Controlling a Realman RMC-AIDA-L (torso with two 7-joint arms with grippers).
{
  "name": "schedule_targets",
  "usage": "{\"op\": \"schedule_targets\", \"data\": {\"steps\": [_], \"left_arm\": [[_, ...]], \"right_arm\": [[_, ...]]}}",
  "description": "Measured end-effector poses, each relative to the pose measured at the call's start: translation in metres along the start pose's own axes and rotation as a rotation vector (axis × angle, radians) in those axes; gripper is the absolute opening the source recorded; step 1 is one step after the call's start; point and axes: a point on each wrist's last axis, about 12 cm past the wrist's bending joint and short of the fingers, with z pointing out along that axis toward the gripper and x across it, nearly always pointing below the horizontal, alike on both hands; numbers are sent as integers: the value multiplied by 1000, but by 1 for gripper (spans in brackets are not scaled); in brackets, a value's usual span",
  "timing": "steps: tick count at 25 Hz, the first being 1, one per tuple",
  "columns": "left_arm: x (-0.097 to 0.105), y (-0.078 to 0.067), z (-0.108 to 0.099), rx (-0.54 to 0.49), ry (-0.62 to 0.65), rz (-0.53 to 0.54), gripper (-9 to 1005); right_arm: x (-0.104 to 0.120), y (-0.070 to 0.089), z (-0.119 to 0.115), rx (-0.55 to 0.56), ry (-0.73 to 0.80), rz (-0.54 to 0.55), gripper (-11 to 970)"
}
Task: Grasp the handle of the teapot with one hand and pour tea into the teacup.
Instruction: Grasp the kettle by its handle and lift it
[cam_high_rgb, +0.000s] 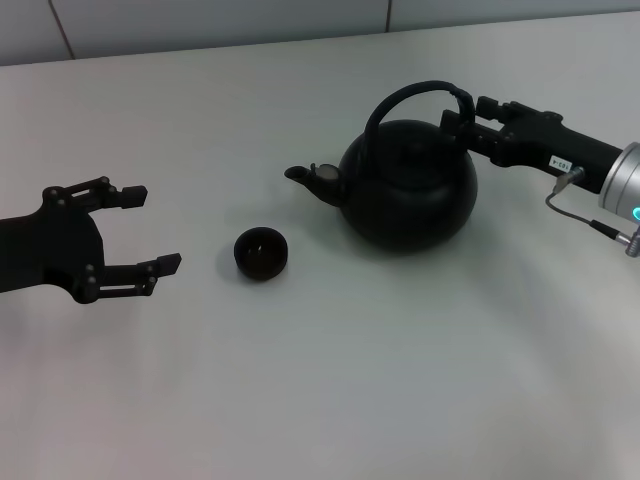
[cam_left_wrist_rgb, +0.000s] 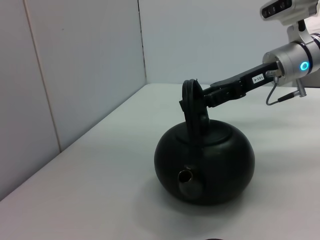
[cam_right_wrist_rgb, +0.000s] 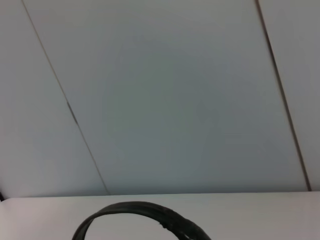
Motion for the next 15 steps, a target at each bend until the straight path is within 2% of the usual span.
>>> {"op": "schedule_targets", "data": {"steps": [11,15], "left_arm": [[-1,1,2,-8,0,0,870],[-1,1,2,-9,0,1,870]], "right_arm": [[-1,2,4,-11,6,-20,666],[0,3,4,-13,8,-44,527]]}}
